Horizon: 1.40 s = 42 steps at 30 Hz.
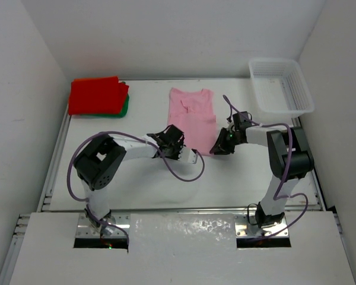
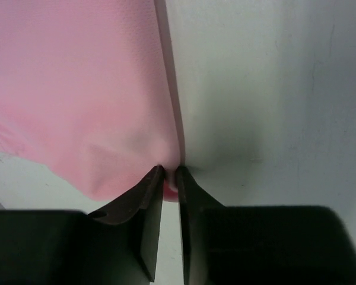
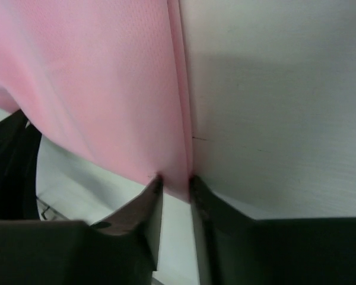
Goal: Fold and stack the t-shirts
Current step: Grab one side of the 2/3 rectangular tshirt with both arms, then fold the long partially folded tshirt into a neat square
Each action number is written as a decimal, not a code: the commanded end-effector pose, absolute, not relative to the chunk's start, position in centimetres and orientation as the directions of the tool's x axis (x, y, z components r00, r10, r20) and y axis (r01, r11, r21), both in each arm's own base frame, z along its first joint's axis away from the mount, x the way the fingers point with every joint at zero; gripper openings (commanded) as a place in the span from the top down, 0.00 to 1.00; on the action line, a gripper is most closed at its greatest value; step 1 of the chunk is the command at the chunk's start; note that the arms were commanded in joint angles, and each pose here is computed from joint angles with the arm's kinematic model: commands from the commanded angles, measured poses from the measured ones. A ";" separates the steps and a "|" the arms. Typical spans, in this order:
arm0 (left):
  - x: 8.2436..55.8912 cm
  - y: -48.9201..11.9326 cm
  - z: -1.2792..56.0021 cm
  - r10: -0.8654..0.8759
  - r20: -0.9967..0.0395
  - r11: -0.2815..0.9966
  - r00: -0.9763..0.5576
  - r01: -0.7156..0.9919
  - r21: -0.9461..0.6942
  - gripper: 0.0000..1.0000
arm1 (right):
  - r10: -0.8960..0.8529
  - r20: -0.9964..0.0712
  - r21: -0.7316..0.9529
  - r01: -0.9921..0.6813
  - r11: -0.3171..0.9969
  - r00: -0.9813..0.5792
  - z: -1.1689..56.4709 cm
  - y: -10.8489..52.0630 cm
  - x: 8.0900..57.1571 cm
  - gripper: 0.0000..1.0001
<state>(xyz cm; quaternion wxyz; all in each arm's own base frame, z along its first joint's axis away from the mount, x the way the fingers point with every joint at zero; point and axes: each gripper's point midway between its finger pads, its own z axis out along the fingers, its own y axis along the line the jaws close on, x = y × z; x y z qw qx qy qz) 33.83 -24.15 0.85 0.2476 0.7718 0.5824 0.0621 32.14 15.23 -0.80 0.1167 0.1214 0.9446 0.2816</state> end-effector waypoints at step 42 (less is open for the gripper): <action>15.9 -20.7 14.0 0.932 -0.360 0.001 0.039 0.994 0.111 1.00 | 0.028 -0.317 0.599 -0.177 0.781 -0.948 11.7 16.9 16.4 1.00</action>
